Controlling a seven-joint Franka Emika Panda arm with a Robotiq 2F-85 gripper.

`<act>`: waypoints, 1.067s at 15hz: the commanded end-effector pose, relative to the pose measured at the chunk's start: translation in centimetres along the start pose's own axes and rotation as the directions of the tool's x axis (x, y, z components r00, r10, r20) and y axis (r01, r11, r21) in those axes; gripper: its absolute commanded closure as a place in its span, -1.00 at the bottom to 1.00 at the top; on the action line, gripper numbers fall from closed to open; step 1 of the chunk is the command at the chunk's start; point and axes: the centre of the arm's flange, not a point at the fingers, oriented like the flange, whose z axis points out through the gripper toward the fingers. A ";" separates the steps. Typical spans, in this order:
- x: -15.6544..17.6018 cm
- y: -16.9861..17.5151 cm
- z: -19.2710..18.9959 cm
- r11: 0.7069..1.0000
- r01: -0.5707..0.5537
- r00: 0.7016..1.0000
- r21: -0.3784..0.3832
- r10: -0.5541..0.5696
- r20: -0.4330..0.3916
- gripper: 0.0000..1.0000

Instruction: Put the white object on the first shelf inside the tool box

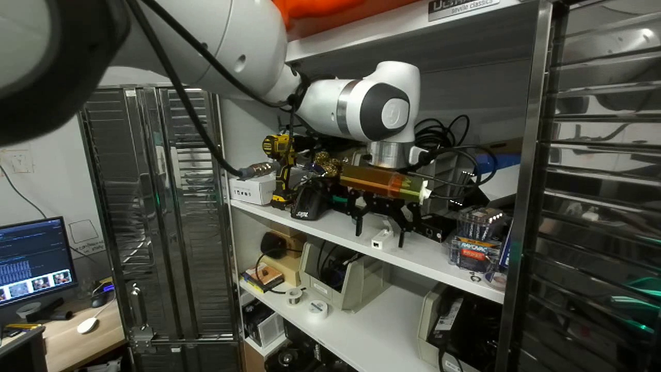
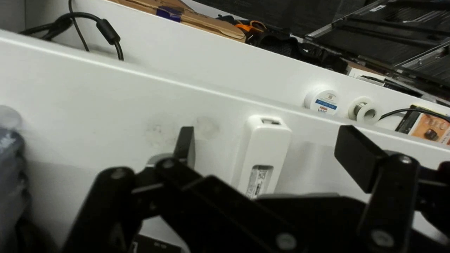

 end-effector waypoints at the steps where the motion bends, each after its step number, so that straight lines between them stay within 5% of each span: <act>1: 3.4 0.0 -1.5 1.000 0.009 1.000 -0.012 -0.009 -0.025 -1.00; 5: 3.6 -0.7 -1.3 0.998 0.043 0.999 -0.041 -0.042 0.010 -0.97; 6: 3.3 -0.9 -1.0 0.997 0.054 0.998 -0.055 -0.052 0.031 -0.62; 7: 3.3 -1.0 -0.8 0.996 0.061 0.997 -0.063 -0.058 0.046 -0.61; 10: 3.0 -1.0 0.4 0.994 0.076 0.993 -0.081 -0.068 0.093 -0.02; 16: 2.4 -1.2 -0.4 0.992 0.082 0.994 -0.098 -0.074 0.085 0.79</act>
